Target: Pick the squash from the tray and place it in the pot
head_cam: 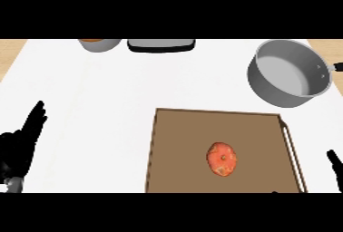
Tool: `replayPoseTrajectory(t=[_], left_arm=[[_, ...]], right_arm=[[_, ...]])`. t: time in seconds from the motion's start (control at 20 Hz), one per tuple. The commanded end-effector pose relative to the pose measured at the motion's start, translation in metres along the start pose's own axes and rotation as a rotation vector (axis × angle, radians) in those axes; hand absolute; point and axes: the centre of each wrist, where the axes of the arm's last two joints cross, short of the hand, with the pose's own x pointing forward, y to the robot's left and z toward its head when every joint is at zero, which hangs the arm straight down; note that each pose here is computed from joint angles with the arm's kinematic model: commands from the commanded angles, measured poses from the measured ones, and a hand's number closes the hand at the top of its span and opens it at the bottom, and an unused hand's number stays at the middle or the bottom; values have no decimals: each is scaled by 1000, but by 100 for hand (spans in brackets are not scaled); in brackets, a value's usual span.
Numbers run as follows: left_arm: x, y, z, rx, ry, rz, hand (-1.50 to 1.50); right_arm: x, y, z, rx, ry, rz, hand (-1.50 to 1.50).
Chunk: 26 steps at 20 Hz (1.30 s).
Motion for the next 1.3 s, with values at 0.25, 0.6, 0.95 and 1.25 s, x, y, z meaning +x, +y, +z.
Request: replayPoseTrajectory(t=[0.25, 0.6, 0.95, 1.25], left_arm=[[21, -9, -6, -56, -44, 1, 0], [24, -19, -12, -66, -56, -5, 0], [20, -15, -3, -62, -47, -18, 0], [14, -22, -1, -44, -27, -3, 0]], right_arm=[[74, -21, 5, 217, 134, 184, -150], [102, -5, -5, 525, 322, 401, -150], [146, 25, -40, 640, 397, 412, -150], [157, 52, -45, 700, 427, 480, -150]])
